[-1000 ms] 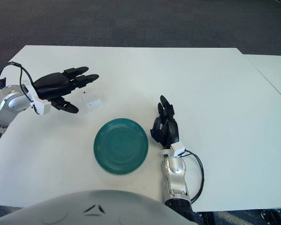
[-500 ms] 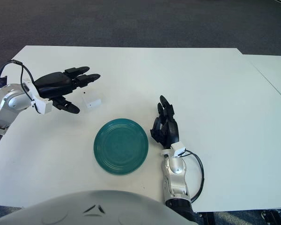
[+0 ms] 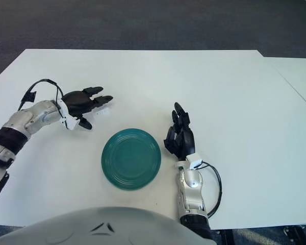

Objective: Put the charger into the plate.

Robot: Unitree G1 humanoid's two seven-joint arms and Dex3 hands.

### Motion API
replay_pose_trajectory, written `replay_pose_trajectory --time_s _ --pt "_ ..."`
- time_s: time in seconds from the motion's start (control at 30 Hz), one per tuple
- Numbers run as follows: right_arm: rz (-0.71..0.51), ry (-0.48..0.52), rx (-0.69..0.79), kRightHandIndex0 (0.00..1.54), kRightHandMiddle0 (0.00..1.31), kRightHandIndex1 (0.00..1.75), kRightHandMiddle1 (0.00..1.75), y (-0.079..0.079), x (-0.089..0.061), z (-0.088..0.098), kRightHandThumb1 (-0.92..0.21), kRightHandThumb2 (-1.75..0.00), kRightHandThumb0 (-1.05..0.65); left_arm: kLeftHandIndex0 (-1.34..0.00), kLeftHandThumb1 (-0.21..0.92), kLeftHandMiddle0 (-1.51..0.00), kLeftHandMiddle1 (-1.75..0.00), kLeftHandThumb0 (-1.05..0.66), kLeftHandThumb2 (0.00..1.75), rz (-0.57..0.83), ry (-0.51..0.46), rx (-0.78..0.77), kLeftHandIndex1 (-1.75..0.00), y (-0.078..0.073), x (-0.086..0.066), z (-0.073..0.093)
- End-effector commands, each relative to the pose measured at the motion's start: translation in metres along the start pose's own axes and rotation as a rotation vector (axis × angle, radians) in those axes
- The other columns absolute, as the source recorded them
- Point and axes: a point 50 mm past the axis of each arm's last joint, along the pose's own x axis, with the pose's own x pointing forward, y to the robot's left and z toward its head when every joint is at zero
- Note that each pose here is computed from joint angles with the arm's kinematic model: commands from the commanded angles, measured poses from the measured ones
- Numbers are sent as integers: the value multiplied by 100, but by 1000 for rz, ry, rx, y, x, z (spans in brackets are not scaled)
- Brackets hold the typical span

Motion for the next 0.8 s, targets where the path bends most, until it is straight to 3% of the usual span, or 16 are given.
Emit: replay_pose_trajectory --time_s 0.0,0.47,0.77 --pt "-58 205 14 15 0 1 38 -15 -38 -37 -92 -91 -101 -4 92 0 0 -104 26 34 -11 58 -7 6 1 -9" --pt "-47 187 -54 14 0 0 34 -18 -43 -35 -92 -91 -100 -6 92 0 0 -102 24 27 -79 133 -12 4 8 -7" --pt "-61 180 -12 14 0 0 36 -20 -46 -33 -92 -90 -100 0 92 0 0 -103 32 13 -107 159 -27 1 13 -6"
